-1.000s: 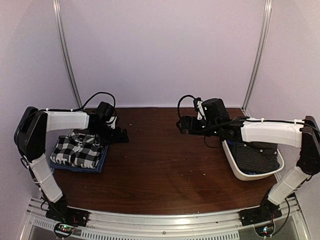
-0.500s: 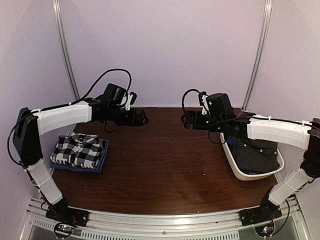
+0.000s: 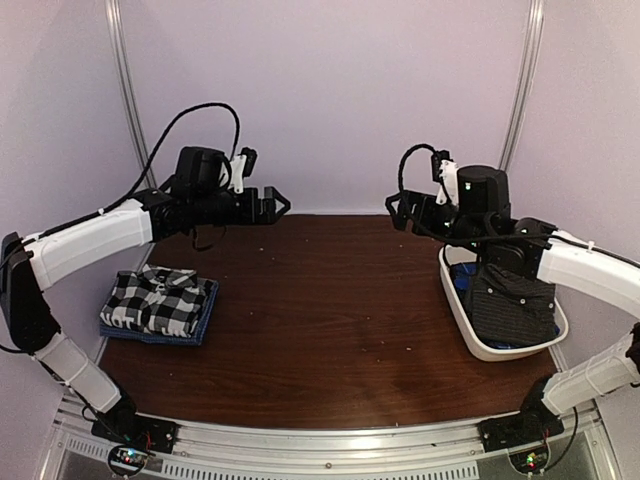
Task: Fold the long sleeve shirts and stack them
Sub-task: Reset both arms
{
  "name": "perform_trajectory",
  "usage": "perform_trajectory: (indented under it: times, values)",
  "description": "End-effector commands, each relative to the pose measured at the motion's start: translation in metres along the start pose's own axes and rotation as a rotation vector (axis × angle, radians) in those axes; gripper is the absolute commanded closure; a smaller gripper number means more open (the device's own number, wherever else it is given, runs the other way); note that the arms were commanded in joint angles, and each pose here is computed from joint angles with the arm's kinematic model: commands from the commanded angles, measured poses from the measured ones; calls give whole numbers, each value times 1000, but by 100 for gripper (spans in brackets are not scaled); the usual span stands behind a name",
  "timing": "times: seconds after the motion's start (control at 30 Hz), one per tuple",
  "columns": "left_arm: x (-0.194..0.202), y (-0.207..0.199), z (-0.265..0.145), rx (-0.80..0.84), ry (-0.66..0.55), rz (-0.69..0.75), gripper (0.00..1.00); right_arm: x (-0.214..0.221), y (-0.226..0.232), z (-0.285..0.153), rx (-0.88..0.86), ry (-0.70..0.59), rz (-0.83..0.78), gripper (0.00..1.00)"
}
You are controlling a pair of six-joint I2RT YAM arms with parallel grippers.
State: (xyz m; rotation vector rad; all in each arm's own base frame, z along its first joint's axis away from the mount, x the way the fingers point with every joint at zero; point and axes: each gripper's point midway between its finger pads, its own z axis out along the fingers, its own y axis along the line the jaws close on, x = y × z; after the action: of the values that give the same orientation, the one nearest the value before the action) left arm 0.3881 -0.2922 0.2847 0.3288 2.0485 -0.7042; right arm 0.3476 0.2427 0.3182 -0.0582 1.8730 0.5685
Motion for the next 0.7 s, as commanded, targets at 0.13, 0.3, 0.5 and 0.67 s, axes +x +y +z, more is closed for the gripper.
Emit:
perform_trajectory:
  times: [0.13,0.3,0.5,0.67]
  values:
    - [-12,4,-6,-23,-67,25,2,6,-12,1,42,-3,-9,0]
    - [-9,6,-6,-31,-64,26,2,5,-10,2,34,-8,-4,0]
    - [-5,8,-6,-35,-57,25,2,7,-10,2,31,-6,0,0]
    - [-3,8,-6,-33,-52,24,2,9,-11,1,31,-4,6,0]
